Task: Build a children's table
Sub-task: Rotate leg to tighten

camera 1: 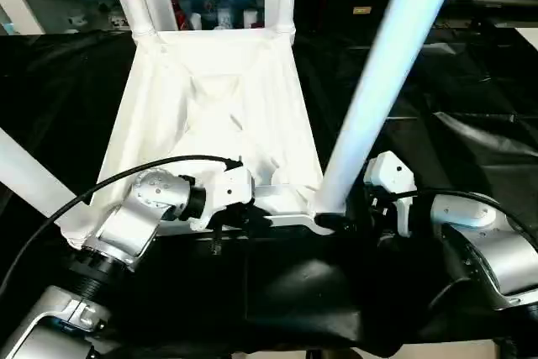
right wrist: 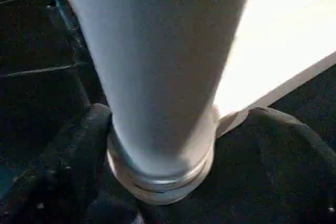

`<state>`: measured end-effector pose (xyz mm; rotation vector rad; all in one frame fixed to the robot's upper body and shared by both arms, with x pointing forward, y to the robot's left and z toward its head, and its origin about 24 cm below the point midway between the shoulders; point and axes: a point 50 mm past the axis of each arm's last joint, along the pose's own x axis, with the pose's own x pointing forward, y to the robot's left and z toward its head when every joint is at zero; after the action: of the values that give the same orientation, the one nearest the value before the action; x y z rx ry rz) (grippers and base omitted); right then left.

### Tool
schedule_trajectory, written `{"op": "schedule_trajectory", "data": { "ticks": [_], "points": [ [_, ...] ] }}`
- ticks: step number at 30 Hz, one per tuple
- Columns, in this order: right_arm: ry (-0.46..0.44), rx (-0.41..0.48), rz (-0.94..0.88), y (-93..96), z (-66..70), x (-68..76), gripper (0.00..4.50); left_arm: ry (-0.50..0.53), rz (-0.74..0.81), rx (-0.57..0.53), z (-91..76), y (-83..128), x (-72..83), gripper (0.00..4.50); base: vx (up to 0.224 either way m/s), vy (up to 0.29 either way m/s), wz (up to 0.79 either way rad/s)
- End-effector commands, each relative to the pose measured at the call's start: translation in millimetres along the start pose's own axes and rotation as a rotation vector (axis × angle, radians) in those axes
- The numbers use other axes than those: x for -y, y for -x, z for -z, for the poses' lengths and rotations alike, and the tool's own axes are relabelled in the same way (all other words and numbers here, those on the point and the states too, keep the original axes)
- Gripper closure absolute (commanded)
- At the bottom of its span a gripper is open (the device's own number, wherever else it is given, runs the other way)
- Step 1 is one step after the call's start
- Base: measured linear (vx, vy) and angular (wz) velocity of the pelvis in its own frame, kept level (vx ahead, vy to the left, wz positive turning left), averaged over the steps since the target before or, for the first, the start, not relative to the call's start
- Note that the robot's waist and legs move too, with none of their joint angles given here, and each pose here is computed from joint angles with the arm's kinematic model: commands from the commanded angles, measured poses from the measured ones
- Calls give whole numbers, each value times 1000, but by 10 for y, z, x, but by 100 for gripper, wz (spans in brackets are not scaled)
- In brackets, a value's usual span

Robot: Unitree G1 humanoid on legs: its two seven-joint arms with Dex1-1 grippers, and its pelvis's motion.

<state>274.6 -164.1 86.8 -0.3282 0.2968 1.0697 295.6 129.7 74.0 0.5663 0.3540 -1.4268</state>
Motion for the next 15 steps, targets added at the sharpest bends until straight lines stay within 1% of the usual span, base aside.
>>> {"op": "schedule_trajectory", "data": {
  "ticks": [1, 2, 3, 5, 6, 9, 12, 13, 14, 15],
  "points": [
    [1, -18, -20, -13, 23, -1, 53, 44, 68, -37, 132, -76, 114, 450, 0, 0, 0],
    [1, -18, -20, -13, 23, -1, 53, 44, 68, -37, 132, -76, 114, 450, 0, 0, 0],
    [-2, -15, -22, -14, 23, 0, 70, 44, 69, -36, 131, -74, 115, 450, 0, 0, 0],
    [-7, -7, -23, -20, 19, 5, 88, 45, 70, -36, 130, -70, 117, 450, 0, 0, 0],
    [-14, 4, -23, -31, 13, 13, 88, 46, 73, -38, 132, -66, 117, 450, 0, 0, 0],
    [-19, 11, -27, -41, 11, 14, 120, 46, 74, -40, 134, -64, 115, 450, 0, 0, 0],
    [-20, 13, -33, -55, 21, 6, 124, 47, 76, -45, 141, -60, 114, 450, 0, 0, 0],
    [-20, 13, -33, -55, 21, 6, 152, 47, 76, -45, 141, -60, 114, 450, 0, 0, 0],
    [-21, 16, -34, -57, 20, 4, 152, 47, 77, -46, 144, -59, 116, 450, 0, 0, 0],
    [-21, 19, -34, -58, 18, 5, 162, 47, 78, -47, 145, -59, 118, 450, 0, 0, 0]
  ]
}}
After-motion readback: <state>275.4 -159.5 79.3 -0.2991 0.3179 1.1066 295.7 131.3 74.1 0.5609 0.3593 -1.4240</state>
